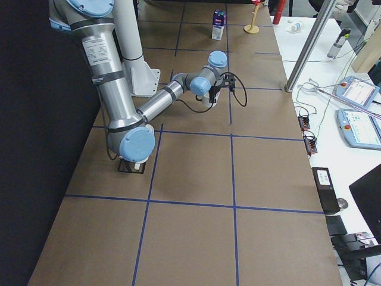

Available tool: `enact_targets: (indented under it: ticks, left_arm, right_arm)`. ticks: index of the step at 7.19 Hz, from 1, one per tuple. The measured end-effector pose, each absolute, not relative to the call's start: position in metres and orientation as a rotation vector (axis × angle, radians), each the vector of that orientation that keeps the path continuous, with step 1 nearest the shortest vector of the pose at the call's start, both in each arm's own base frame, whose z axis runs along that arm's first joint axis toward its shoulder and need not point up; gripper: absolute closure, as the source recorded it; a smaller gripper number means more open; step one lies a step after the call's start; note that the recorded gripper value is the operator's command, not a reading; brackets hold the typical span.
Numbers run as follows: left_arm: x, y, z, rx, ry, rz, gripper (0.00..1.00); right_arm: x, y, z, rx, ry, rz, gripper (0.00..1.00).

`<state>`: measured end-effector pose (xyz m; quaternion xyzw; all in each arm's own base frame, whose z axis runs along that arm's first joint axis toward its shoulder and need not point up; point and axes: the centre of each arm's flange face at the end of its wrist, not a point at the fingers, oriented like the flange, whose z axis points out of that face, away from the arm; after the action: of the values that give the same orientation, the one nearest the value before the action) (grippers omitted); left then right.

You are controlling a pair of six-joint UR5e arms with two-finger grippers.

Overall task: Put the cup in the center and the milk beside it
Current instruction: 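Carry the white mug with the right gripper to the table center and set it down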

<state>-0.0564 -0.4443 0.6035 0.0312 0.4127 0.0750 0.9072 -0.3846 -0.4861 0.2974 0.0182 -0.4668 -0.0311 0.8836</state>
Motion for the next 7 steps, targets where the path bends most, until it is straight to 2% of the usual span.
enact_targets:
  ticks: [3, 7]
  left_arm:
    - [-0.056, -0.444, 0.602, 0.067, 0.852, 0.155, 0.0]
    - [-0.056, -0.445, 0.6, 0.07, 0.853, 0.156, 0.0]
  right_arm:
    - [-0.523, -0.517, 0.209, 0.02, -0.934, 0.036, 1.0]
    - [-0.558, -0.518, 0.213, 0.009, -0.884, 0.042, 1.0]
